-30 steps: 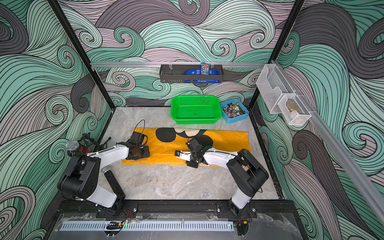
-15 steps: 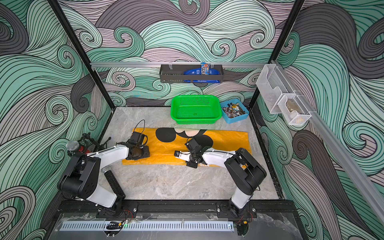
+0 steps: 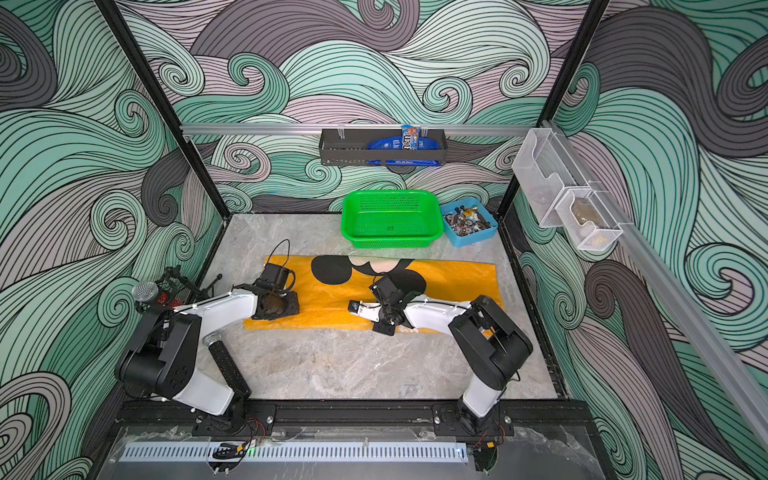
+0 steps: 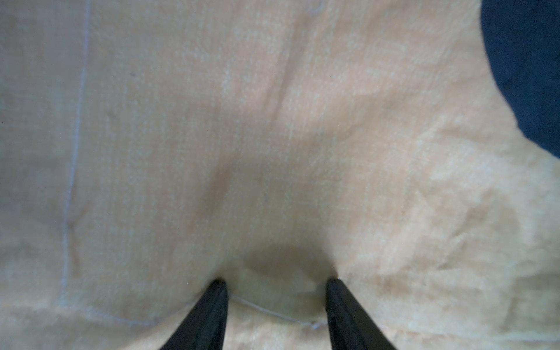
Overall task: Roll up the pillowcase
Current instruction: Fold the pillowcase at the center of the board.
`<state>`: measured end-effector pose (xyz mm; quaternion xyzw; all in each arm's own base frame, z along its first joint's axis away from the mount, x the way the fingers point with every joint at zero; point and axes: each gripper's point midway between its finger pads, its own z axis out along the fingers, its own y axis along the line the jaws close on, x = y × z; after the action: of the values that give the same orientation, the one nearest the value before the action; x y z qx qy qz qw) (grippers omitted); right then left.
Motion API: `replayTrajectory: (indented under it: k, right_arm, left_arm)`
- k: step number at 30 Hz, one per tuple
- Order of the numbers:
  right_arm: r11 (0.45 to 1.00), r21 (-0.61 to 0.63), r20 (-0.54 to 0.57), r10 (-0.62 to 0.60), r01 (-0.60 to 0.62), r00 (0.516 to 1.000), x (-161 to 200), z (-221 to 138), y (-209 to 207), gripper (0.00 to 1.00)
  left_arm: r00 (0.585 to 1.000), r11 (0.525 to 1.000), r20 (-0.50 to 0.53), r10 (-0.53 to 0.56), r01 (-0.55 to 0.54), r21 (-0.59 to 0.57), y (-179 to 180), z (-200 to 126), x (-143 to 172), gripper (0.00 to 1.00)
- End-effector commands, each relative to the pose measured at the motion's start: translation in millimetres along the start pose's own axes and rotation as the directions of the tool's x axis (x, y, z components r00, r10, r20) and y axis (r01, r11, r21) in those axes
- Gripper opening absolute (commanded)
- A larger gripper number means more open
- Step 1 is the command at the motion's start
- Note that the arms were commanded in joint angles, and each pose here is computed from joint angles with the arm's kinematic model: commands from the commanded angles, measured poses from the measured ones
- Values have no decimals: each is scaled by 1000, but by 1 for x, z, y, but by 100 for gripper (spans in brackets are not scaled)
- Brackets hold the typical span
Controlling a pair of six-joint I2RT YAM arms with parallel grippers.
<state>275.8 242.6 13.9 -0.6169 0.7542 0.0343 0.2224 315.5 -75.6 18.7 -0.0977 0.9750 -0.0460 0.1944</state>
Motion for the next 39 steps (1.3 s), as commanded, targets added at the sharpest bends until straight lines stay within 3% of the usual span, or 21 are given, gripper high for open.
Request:
replayTrajectory:
  k: [1,12,20,24,28,34,39]
  right_arm:
    - [1000,1,5,17,-17,1000,-4,0,-4,3]
    - [999,16,51,28,-28,998,-14,-16,-6,0]
    - [998,-47,42,41,-39,998,-10,-16,14,0]
    - [999,14,3,47,-47,999,-2,-17,5,0]
    - [996,70,-33,49,-46,998,11,-22,-5,21]
    - [996,86,-76,38,-31,996,32,-25,-5,36]
    - [996,86,-102,34,-26,994,41,-23,-5,40]
  left_arm:
    - [997,1000,-77,9,-11,-21,11,11,22,55]
    - [997,1000,-75,12,-13,-14,9,11,19,55]
    - [997,1000,-76,18,-19,-11,8,11,19,55]
    - [997,1000,-76,18,-19,-10,8,11,19,55]
    - [997,1000,-78,23,-24,-13,9,11,19,55]
    - [997,999,-77,28,-29,-14,9,11,19,55]
    - [996,999,-80,29,-31,-13,9,11,21,55]
